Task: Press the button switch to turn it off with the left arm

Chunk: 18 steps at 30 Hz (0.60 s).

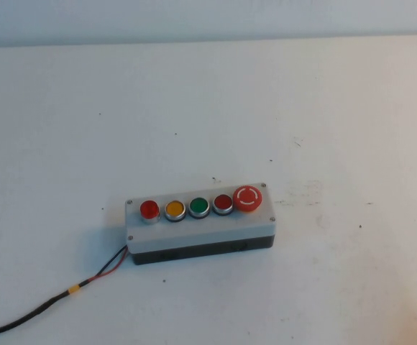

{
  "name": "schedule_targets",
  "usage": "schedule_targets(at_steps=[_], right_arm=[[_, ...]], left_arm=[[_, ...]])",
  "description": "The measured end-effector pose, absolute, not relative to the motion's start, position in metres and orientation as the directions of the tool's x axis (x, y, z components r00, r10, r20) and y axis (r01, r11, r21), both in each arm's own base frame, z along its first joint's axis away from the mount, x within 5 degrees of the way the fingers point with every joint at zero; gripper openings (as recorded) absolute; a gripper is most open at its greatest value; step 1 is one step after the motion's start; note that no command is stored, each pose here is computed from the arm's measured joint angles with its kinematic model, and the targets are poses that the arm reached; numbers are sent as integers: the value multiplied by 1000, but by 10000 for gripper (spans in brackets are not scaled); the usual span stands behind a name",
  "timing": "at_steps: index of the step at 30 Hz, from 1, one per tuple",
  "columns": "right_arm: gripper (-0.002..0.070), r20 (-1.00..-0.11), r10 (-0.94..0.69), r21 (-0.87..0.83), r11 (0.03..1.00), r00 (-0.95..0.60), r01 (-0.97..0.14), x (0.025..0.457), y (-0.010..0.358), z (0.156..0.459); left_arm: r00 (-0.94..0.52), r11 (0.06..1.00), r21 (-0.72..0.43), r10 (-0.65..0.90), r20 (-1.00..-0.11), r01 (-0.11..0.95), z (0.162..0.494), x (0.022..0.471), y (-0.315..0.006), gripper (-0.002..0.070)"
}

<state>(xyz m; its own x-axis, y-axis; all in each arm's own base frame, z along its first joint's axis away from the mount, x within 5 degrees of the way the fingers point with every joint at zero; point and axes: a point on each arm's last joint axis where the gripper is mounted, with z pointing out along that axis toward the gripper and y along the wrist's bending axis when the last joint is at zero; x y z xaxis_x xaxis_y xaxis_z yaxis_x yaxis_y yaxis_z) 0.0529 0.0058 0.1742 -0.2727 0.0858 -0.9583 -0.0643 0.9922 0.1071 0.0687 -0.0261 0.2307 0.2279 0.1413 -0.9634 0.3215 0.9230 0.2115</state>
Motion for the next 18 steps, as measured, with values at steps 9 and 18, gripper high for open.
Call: schedule_targets(at_steps=[9,18], right_arm=[[-16,-958,86,107,992,-273,-64,53,6,174],[-16,-959,86,107,992,-271,-64,53,6,174]], left_arm=[[23,970,102,99,-995,220,199,56,-13,-2],[-290,975,61,123,-949,213,170,51,-10,-2]])
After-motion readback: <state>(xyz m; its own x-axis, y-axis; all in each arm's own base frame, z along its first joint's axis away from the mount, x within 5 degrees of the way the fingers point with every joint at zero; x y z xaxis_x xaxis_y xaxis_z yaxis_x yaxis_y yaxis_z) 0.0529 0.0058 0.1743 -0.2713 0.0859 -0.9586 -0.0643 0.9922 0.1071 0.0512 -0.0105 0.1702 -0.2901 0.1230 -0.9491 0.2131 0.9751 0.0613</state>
